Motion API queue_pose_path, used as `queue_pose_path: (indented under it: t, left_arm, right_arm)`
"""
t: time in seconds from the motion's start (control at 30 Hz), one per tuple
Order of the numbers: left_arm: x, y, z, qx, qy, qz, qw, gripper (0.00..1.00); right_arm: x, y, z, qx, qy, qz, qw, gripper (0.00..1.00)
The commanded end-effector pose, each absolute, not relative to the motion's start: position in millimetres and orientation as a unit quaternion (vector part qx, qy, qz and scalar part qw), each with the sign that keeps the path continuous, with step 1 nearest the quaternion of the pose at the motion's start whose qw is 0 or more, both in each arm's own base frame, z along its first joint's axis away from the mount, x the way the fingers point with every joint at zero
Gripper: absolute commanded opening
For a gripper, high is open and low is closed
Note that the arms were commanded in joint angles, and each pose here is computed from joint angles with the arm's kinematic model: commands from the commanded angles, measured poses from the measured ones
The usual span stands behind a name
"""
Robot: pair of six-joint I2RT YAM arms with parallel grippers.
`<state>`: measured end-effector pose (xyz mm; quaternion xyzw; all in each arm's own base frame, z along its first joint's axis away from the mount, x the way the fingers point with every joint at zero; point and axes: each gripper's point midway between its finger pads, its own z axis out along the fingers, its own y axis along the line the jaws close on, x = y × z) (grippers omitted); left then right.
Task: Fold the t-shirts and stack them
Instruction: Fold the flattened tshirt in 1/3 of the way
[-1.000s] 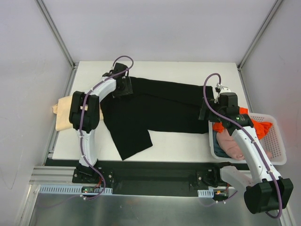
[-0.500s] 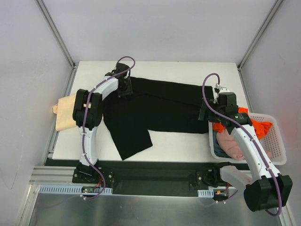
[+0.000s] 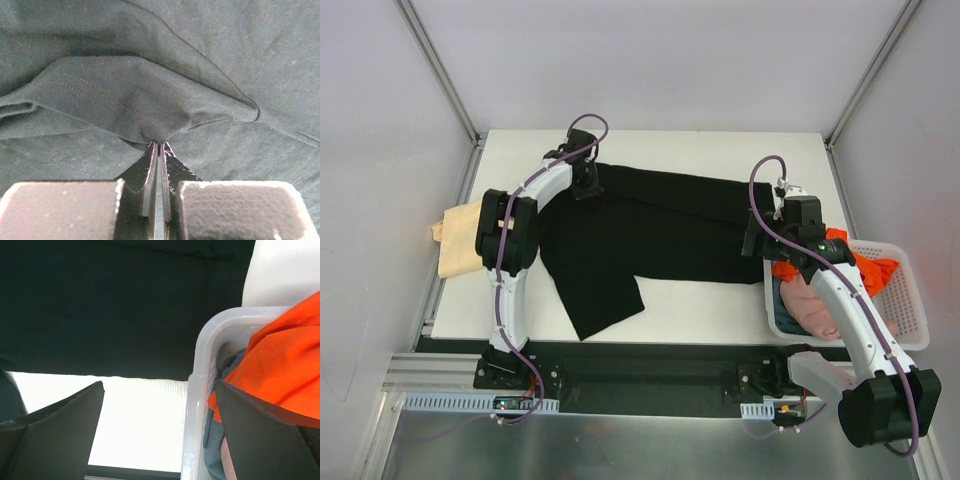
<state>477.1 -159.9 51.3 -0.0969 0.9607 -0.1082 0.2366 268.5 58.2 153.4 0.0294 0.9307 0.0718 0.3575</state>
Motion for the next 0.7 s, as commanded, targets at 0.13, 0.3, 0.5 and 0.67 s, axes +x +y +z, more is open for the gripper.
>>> queue_pose_path:
  t: [0.13, 0.3, 0.5, 0.67]
  left_arm:
    - [457, -171, 87, -0.101, 0.954, -0.134, 0.249, 0.00]
    - [435, -177, 96, -0.127, 0.951, -0.138, 0.246, 0.00]
    - [411, -181, 93, -0.159, 0.949, -0.115, 0.248, 0.00]
    - [397, -187, 85, -0.165, 0.951, -0.111, 0.236, 0.11]
  right_arm:
    - [270, 58, 164, 0.029, 0.926, 0.074, 0.368, 0.96]
    - [268, 64, 164, 0.023, 0.926, 0.090, 0.365, 0.96]
    - [267, 64, 163, 0.024, 0.928, 0.091, 0.360, 0.96]
    - [265, 63, 162, 0.024, 0.929, 0.089, 0.358, 0.97]
